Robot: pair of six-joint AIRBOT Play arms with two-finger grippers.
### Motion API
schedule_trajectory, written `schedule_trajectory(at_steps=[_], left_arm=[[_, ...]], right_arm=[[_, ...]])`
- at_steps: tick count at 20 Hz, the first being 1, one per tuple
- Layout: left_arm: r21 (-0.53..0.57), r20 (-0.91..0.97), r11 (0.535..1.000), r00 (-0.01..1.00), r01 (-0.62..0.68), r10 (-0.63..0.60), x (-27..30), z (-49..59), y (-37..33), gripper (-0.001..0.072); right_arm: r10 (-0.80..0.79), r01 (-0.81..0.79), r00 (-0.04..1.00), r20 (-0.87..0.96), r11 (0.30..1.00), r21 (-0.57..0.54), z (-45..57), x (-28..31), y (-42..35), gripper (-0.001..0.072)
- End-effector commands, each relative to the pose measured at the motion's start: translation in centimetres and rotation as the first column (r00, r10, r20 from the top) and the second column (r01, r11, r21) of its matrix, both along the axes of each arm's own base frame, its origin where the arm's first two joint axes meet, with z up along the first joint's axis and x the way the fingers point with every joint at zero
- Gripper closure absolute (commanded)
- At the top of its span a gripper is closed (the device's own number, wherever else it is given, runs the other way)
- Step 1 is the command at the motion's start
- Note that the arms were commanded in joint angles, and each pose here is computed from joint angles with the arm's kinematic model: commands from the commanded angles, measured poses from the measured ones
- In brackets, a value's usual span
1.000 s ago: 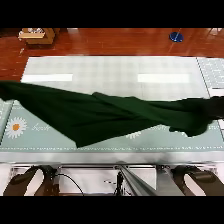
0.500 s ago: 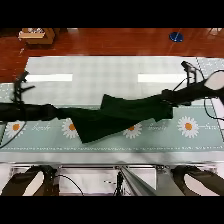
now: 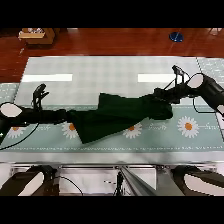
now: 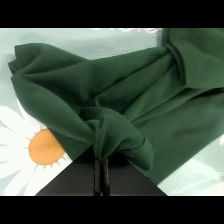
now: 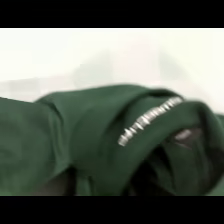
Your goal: Fold the shirts.
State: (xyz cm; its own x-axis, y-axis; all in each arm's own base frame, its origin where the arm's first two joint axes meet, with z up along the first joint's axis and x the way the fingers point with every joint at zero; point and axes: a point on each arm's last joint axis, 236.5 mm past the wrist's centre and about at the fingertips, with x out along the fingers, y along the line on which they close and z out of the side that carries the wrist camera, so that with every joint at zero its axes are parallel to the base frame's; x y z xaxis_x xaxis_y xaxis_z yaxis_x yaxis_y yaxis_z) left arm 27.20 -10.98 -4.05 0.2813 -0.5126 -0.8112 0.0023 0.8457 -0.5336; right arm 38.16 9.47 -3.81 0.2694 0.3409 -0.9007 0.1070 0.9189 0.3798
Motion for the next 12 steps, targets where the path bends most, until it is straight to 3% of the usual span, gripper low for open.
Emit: schedule_trajectory(at_steps=[1, 4, 6, 12], left_arm=[[0.004, -0.013, 1.0, 1.0, -0.004, 0.004, 0.1, -0.7, 0.1, 0.0686], [0.004, -0.013, 1.0, 1.0, -0.004, 0.004, 0.1, -0.7, 0.1, 0.0686], [0.004, -0.013, 1.0, 1.0, -0.004, 0.004, 0.1, -0.7, 0.1, 0.0686], [0.009, -0.006, 1.0, 1.0, 0.022, -0.022, -0.1, -0.7, 0.0, 0.0686]], right_arm=[[0.135, -0.134, 0.99, 0.041, 0.99, -0.043, 3.7, 0.1, -0.5, 0.0241], [0.124, -0.114, 0.99, 0.072, 0.985, -0.13, 9.1, -0.7, -5.1, 0.0218], [0.075, -0.07, 0.997, 0.03, 0.989, -0.133, 10.1, -3.0, -7.6, 0.0219], [0.128, -0.102, 0.981, -0.144, 0.979, 0.176, 4.1, -8.7, -0.3, 0.0219]])
